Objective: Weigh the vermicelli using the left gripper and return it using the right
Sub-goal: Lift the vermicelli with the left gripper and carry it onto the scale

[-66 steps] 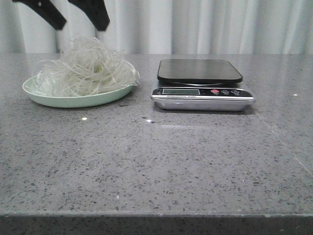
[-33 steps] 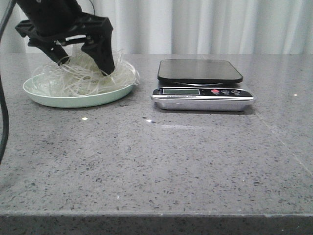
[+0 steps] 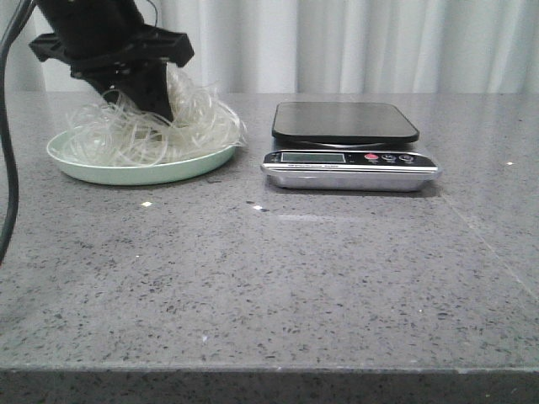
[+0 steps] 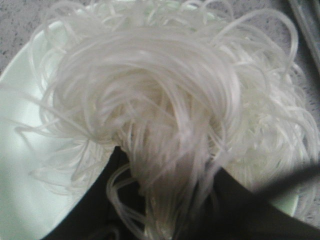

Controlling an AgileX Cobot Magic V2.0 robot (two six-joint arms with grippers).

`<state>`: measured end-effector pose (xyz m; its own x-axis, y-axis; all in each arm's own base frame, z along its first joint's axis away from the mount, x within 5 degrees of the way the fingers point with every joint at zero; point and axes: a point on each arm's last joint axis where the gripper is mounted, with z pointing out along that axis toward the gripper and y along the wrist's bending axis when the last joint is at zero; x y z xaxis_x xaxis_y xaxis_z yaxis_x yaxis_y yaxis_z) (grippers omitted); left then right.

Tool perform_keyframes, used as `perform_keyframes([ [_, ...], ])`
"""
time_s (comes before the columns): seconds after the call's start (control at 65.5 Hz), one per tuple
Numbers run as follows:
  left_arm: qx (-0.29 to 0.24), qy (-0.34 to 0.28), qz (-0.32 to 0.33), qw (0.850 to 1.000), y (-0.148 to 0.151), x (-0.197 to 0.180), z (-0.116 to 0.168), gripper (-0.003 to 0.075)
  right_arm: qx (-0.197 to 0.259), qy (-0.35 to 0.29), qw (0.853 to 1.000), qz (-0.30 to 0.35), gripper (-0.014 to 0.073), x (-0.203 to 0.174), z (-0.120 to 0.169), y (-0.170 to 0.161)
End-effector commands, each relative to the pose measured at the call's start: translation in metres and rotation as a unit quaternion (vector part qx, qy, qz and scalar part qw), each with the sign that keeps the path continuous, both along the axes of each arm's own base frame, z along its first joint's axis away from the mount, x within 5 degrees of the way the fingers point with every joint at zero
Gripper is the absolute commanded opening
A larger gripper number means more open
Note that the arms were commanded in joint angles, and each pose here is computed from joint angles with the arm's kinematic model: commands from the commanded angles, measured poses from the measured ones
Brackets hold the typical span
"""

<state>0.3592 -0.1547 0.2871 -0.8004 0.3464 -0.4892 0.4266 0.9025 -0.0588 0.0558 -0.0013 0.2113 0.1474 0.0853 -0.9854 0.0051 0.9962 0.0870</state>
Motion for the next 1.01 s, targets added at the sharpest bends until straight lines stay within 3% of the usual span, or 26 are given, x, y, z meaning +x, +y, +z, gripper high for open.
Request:
perform_keyframes([
  [0.0,-0.053,-0.065,0.002,0.996,-0.006,-0.002,0.056,0.0127,-0.006,-0.053,0.999,-0.008,0.0161,-0.003,0.011,-0.001],
  [0.244,-0.144,-0.132,-0.008,0.981,-0.014,-0.005,0.131,0.0127,-0.006,-0.053,0.999,-0.008,0.0161,-0.003,0.011,-0.001],
  [0.427,-0.185,-0.172,-0.037,0.967,-0.035,-0.017,0.156,0.0127,-0.006,-0.053,0.999,-0.008,0.0161,-0.003,0.011,-0.001],
  [0.702,-0.181,-0.196,-0.090,0.959,-0.090,-0.017,0.136,0.0127,-0.006,-0.053,0.999,-0.008,0.0161,-0.003,0.011,-0.001],
  [0.901,-0.164,-0.168,-0.099,0.967,-0.115,0.000,0.096,0.0133,-0.006,-0.053,0.999,-0.008,0.0161,-0.003,0.011,-0.001],
  [0.992,-0.141,-0.144,-0.103,0.974,-0.119,0.005,0.078,0.0173,-0.006,-0.053,0.999,-0.008,0.0161,-0.003,0.011,-0.001],
])
